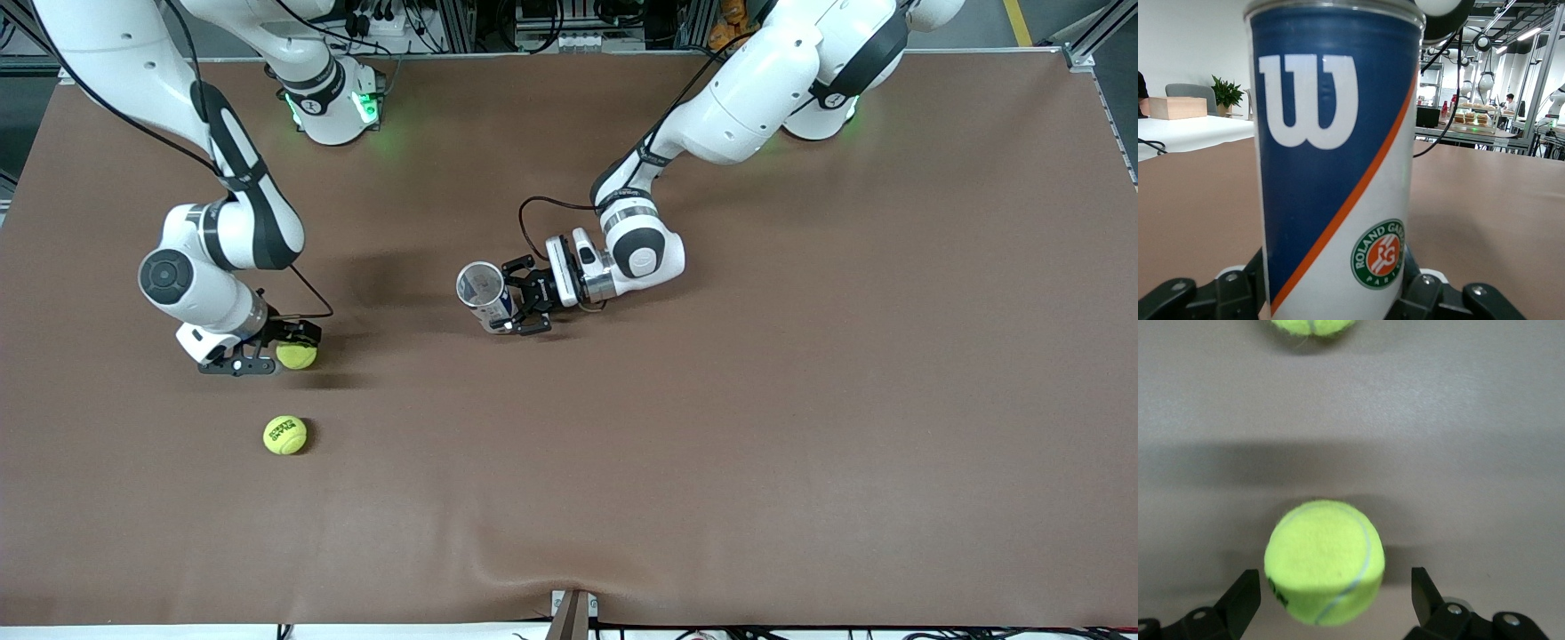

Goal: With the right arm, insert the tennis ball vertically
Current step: 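Grasp the tennis ball with the right gripper and lift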

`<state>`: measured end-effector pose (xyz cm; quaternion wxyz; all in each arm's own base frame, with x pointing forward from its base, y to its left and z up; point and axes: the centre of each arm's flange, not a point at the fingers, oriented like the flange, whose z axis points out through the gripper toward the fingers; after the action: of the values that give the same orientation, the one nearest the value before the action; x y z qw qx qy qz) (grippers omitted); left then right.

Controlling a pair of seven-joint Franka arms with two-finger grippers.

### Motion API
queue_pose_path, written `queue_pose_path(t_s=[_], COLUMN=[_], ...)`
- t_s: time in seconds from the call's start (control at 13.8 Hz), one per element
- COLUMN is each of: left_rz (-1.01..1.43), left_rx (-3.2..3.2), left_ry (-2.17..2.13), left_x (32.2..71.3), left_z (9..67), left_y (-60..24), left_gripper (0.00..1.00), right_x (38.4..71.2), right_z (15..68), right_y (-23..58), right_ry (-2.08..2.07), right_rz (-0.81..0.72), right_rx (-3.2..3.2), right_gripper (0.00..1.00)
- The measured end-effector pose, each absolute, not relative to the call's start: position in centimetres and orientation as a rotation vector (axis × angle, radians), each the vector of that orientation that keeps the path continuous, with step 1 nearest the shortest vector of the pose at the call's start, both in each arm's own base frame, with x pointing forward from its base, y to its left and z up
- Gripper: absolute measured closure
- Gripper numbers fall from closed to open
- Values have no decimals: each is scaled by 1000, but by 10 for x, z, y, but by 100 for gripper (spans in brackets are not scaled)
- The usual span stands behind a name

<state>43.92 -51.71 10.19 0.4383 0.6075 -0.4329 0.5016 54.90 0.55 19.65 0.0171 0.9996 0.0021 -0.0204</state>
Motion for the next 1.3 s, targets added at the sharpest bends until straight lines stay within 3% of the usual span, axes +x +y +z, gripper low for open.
queue_pose_path(t_s=[0.29,0.43,0.58,0.65,0.8,1.01,1.3], left_rz=[1247,1247,1247,1247,1247,1247,1246], left_rx=[1510,1510,1510,1510,1510,1510,1510], left_ry=[-1076,-1076,-1076,-1076,-1076,-1076,-1076], left_x=[439,439,439,439,439,439,439], left_z=[102,102,102,102,102,102,102], left_y=[-517,-517,-517,-517,-517,-517,-517], left_gripper=[25,25,25,25,25,25,25], right_x=[549,549,550,552,560,580,606], right_z=[183,183,184,186,196,248,362], right_y=[10,17,23,25,28,40,67], right_ry=[12,18,26,26,33,55,9], right_rz=[-43,-43,-39,-30,-12,-169,-348], right_rx=[3110,3111,3111,3112,3112,3096,3094], right_gripper=[0,6,28,33,33,33,33])
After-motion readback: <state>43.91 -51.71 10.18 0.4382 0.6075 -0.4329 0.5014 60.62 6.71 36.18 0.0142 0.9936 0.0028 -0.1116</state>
